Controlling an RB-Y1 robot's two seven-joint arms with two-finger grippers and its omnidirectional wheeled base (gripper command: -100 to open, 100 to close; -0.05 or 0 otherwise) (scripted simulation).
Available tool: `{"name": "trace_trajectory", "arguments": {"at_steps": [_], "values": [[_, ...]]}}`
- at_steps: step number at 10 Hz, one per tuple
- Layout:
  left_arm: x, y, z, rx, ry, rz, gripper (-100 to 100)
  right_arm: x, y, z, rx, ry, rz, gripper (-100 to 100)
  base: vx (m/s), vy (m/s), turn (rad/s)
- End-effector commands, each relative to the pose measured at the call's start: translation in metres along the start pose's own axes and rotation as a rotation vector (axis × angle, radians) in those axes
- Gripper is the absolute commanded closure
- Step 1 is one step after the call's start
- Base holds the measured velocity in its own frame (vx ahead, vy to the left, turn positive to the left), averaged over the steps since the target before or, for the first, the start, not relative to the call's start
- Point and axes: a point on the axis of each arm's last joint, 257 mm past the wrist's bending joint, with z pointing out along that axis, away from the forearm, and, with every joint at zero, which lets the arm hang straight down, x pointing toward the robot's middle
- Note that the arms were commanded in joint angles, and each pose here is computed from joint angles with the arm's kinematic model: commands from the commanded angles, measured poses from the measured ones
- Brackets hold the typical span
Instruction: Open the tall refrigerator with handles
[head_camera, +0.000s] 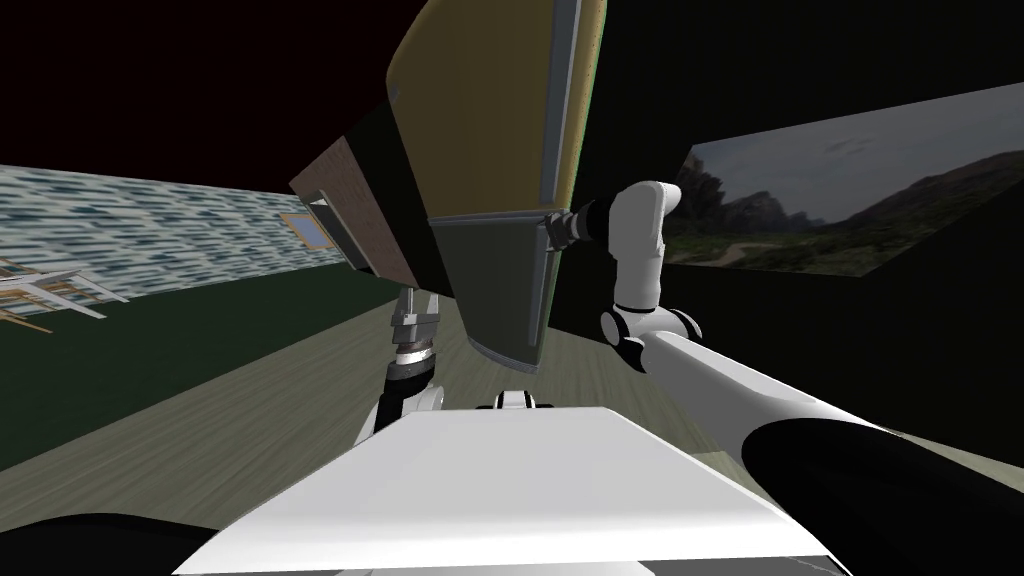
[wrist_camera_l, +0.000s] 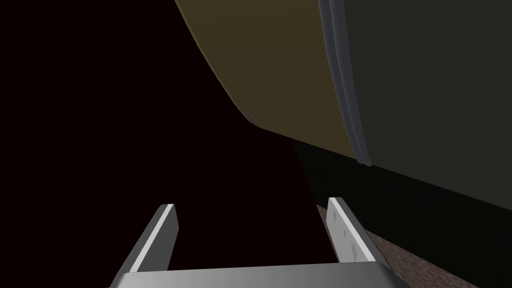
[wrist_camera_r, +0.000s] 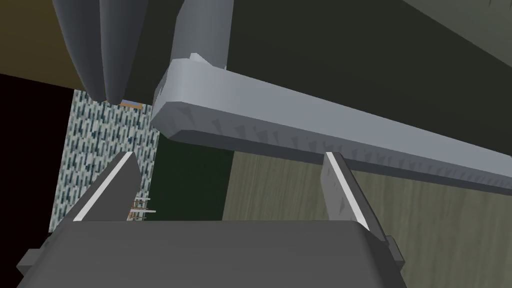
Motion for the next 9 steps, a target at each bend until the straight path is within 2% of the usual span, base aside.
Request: {"name": "trace_trajectory", "arguments": {"at_steps": [1,4,6,8,9], "values": [[0.0,0.0,0.0,0.0,0.0,0.0,0,0.026,-0.01,-0.009,0.002,0.078,-0.022,-100,0.021,0.024,-0.011],[0.0,0.0,0.0,0.0,0.0,0.0,0,0.05,-0.004,-0.021,-0.072,0.153,-0.038,-100,0.022,0.04,0.001],[0.0,0.0,0.0,0.0,0.0,0.0,0,0.055,0.002,-0.025,-0.107,0.166,-0.039,-100,0.011,0.033,-0.003],[0.0,0.0,0.0,0.0,0.0,0.0,0,0.053,0.001,-0.025,-0.099,0.163,-0.039,-100,0.002,0.004,0.0],[0.0,0.0,0.0,0.0,0.0,0.0,0,0.053,0.001,-0.025,-0.099,0.163,-0.039,100,0.0,0.0,0.0]]}}
